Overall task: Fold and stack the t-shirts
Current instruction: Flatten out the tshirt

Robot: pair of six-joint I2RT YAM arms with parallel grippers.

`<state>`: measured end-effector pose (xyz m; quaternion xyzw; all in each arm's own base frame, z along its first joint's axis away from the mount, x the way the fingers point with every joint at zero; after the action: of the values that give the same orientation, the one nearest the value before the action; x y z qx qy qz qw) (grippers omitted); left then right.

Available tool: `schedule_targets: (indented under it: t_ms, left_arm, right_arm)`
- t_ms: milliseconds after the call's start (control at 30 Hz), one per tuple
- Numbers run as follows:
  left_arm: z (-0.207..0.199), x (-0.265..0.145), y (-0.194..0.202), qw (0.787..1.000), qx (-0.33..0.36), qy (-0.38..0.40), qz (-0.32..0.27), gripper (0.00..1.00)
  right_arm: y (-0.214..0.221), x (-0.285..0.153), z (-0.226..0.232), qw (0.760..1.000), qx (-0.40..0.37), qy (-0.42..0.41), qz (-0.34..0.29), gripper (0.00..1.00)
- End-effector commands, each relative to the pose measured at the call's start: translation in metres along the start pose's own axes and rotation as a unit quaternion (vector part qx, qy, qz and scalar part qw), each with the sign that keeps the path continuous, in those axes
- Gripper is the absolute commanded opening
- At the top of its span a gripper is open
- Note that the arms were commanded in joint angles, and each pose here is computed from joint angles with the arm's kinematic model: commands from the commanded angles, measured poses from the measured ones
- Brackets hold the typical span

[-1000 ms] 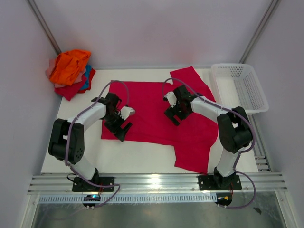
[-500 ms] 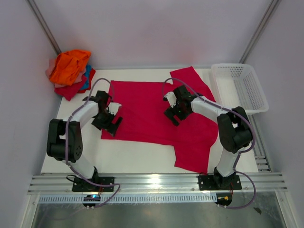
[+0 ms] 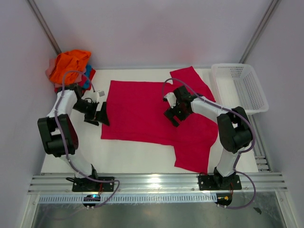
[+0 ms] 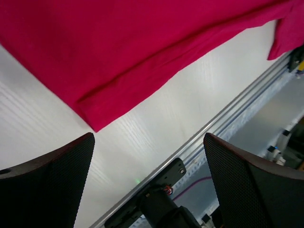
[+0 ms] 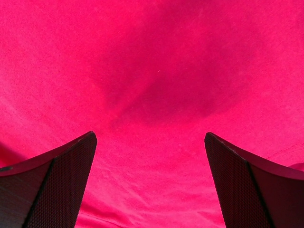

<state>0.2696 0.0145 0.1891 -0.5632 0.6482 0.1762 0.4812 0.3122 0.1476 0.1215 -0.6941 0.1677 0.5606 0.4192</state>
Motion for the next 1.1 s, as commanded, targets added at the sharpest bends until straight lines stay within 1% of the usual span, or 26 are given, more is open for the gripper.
schedule_targets:
  t_ms: [0, 33, 67, 100, 133, 200, 267, 333, 500, 667, 800, 867, 1067]
  left_arm:
    - [-0.002, -0.004, 0.003, 0.991, -0.003, 0.134, -0.010, 0.98]
    - [-0.004, -0.007, 0.007, 0.986, -0.026, 0.163, 0.001, 0.96]
    - [0.005, -0.002, 0.008, 0.982, -0.049, 0.184, 0.007, 0.95]
    - [0.015, -0.007, 0.008, 0.979, -0.050, 0.196, -0.014, 0.94]
    - [0.017, -0.010, 0.011, 0.974, -0.068, 0.214, -0.009, 0.92]
    - [0.033, -0.011, 0.017, 0.970, -0.095, 0.221, -0.024, 0.92]
    - [0.041, -0.014, 0.023, 0.971, -0.098, 0.217, -0.036, 0.91]
    - [0.043, -0.014, 0.028, 0.972, -0.101, 0.211, -0.034, 0.92]
    - [0.035, -0.019, 0.037, 0.977, -0.085, 0.192, -0.028, 0.92]
    - [0.030, -0.020, 0.047, 0.977, -0.071, 0.201, -0.006, 0.93]
    - [0.030, -0.017, 0.055, 0.976, -0.072, 0.207, 0.018, 0.93]
    - [0.032, -0.017, 0.058, 0.976, -0.068, 0.202, 0.035, 0.93]
    - [0.041, -0.011, 0.059, 0.974, -0.074, 0.205, 0.058, 0.94]
  right_arm:
    - [-0.007, -0.013, 0.004, 1.000, -0.002, -0.007, -0.027, 0.99]
    - [-0.007, -0.013, 0.004, 1.000, -0.003, -0.007, -0.027, 0.99]
    - [-0.007, -0.013, 0.004, 1.000, -0.003, -0.007, -0.028, 0.99]
    - [-0.006, -0.013, 0.004, 1.000, -0.003, -0.006, -0.027, 0.99]
    - [-0.007, -0.013, 0.004, 1.000, -0.003, -0.006, -0.027, 0.99]
    - [-0.007, -0.014, 0.004, 1.000, -0.002, -0.005, -0.029, 0.99]
    - [-0.007, -0.015, 0.004, 1.000, -0.003, -0.003, -0.030, 0.99]
    - [-0.007, -0.014, 0.003, 1.000, -0.002, -0.004, -0.029, 0.99]
    - [-0.006, -0.011, 0.003, 1.000, -0.001, -0.004, -0.023, 0.99]
    - [-0.005, -0.009, 0.003, 1.000, -0.002, -0.004, -0.019, 0.99]
    - [-0.005, -0.008, 0.004, 1.000, -0.001, -0.006, -0.019, 0.99]
    - [-0.006, -0.008, 0.003, 1.000, -0.001, -0.005, -0.020, 0.99]
    - [-0.005, -0.006, 0.003, 1.000, -0.001, -0.005, -0.015, 0.99]
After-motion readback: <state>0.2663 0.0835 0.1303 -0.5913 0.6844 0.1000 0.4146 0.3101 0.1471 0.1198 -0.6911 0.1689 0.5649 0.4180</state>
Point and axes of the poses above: each gripper's point midway between its finger pads, its own x axis out along the fingers, its own z axis along the line the jaws close on, y = z × x, the point moved 9 cm from there along -x, back along the fingers, and after that the axes turned 7 degrees about x, right-handed, at the moved point
